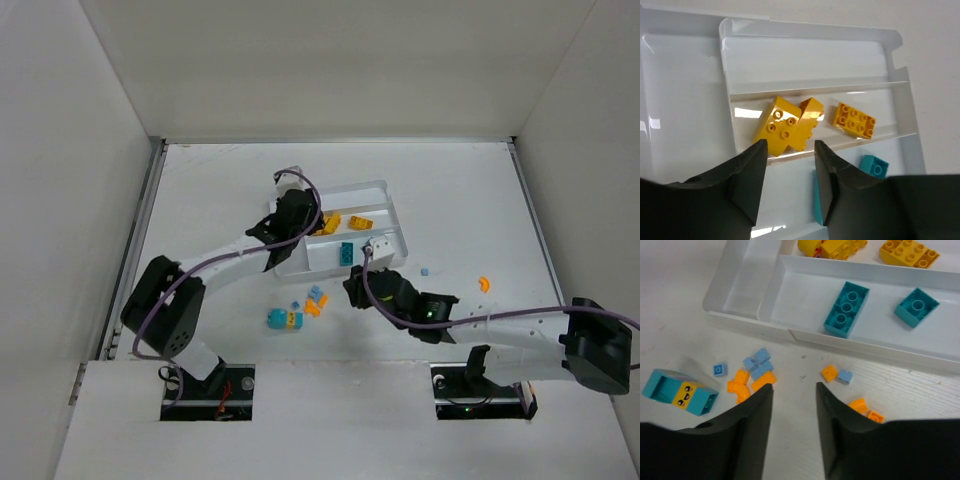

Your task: Sort the legos into containers by color

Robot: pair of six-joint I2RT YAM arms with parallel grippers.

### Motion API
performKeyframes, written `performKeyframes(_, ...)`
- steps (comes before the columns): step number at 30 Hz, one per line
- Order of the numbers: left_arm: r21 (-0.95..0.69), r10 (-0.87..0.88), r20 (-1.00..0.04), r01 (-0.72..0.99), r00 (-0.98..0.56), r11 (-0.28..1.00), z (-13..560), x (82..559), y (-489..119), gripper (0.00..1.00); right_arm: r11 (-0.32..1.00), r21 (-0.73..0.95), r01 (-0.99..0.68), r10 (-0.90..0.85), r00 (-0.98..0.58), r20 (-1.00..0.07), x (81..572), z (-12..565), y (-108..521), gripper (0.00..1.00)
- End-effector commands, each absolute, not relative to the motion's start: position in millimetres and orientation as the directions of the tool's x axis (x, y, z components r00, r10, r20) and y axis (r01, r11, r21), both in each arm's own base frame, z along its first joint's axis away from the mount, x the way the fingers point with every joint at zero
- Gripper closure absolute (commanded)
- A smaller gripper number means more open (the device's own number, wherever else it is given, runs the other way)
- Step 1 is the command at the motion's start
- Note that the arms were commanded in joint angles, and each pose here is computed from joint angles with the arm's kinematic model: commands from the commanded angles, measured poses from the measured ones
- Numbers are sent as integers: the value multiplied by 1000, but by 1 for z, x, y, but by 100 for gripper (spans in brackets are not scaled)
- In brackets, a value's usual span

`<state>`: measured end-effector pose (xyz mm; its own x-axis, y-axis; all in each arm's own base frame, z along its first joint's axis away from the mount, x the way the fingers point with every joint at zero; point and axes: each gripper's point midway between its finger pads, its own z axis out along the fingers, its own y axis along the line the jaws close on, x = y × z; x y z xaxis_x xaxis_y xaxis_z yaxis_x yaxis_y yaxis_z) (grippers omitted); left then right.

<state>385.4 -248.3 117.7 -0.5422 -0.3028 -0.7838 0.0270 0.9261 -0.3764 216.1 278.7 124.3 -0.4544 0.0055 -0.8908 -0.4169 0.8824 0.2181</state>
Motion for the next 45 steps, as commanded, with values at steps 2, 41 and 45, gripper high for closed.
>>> performKeyframes(2, -457, -387, -810, 60, -442, 888, 177, 367, -233, 71, 843, 275, -461, 59, -430, -901, 209, 153, 317, 65)
performKeyframes(41, -743, -745, -557, -179, -367, 645, 158, 225, -74, 72, 282, 92, -955, -592, -249, -766, 137, 84, 467, 14)
performKeyframes(45, -751, -751, -541, -183, -380, 634, 157, 225, -75, 72, 304, 87, -949, -598, -261, -758, 144, 74, 470, 24)
